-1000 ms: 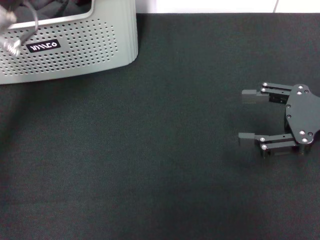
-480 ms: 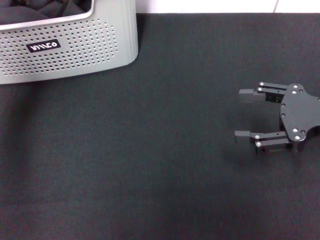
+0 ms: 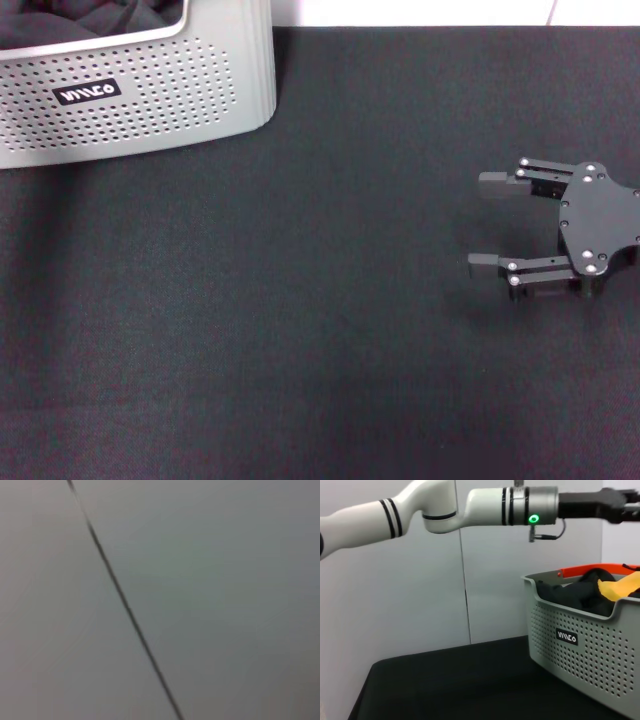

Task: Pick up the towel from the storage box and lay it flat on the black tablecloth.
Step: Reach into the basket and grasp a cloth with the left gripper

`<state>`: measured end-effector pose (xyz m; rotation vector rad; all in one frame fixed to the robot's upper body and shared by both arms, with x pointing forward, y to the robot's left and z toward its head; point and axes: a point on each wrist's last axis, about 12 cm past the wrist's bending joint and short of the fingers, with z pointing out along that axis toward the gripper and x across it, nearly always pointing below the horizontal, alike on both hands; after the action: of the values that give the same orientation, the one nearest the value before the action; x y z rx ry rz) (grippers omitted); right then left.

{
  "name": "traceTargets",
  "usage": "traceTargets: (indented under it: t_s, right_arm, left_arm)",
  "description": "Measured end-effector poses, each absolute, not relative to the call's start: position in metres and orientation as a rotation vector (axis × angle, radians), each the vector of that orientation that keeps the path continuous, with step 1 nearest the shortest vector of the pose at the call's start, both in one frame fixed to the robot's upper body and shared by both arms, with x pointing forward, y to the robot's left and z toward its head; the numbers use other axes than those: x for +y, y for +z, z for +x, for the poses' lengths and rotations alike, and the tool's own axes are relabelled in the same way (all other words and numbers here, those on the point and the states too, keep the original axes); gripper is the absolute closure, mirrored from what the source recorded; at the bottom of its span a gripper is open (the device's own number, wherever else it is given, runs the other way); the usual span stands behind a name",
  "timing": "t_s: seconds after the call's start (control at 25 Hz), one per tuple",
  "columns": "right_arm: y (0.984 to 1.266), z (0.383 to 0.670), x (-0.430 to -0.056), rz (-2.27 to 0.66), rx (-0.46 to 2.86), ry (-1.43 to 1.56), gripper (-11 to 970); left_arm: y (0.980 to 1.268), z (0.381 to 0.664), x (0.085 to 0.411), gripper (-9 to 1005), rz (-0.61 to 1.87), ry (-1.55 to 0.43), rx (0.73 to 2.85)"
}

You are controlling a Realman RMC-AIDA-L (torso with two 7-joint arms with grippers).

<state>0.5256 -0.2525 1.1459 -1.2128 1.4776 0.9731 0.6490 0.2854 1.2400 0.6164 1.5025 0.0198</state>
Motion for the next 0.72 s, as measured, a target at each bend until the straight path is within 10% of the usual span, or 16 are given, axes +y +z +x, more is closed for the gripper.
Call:
traceTargets:
  t_s: [0.72]
  right_arm:
    - [1.146,0.527,-0.252,-1.211,1.476,0.972,106]
  left_arm:
    - [1.189,0.659,0.294,288,0.793,0.374,1.615]
